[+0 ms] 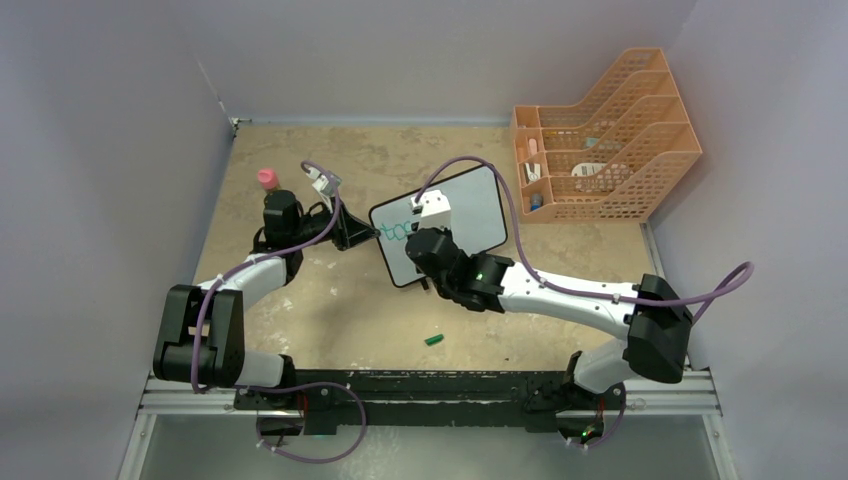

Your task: Write a sentence on the whiteboard

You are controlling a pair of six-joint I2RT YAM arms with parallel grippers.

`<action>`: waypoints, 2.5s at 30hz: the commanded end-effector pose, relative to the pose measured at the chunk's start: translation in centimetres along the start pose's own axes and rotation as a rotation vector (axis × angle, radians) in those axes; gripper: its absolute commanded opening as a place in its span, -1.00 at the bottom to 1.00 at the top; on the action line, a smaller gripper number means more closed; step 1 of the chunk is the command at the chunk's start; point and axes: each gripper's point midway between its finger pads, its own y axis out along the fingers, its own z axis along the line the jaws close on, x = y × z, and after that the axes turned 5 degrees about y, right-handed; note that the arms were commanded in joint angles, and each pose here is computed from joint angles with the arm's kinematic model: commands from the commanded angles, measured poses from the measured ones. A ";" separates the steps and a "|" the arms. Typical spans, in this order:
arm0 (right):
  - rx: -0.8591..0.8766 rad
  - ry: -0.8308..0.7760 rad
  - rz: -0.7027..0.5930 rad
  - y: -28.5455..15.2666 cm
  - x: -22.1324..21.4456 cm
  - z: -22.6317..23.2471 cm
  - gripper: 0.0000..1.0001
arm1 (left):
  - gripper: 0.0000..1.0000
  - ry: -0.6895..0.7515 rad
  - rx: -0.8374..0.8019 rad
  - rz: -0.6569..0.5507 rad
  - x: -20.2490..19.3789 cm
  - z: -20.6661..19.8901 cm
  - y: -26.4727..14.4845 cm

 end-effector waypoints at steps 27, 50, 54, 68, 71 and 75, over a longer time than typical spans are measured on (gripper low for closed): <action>0.057 0.080 -0.186 -0.9 7.7 0.7 -1.00 | -1.00 0.103 -0.033 -0.024 1.8 -0.9 0.2; 0.065 0.066 -0.181 0.3 8.0 1.3 -1.00 | -1.00 0.102 -0.035 -0.022 1.8 -0.9 0.2; 0.057 0.062 -0.166 0.4 7.5 1.1 -1.00 | -1.00 0.104 -0.034 -0.023 1.8 -0.9 0.2; 0.053 0.070 -0.108 0.2 5.6 0.4 -1.00 | -1.00 0.105 -0.033 -0.023 1.8 -0.9 0.2; 0.055 0.076 -0.105 0.1 5.4 0.4 -1.00 | -1.00 0.104 -0.034 -0.023 1.8 -0.9 0.2; 0.047 0.074 -0.090 0.1 4.9 0.1 -1.00 | -1.00 0.104 -0.033 -0.022 1.8 -0.9 0.2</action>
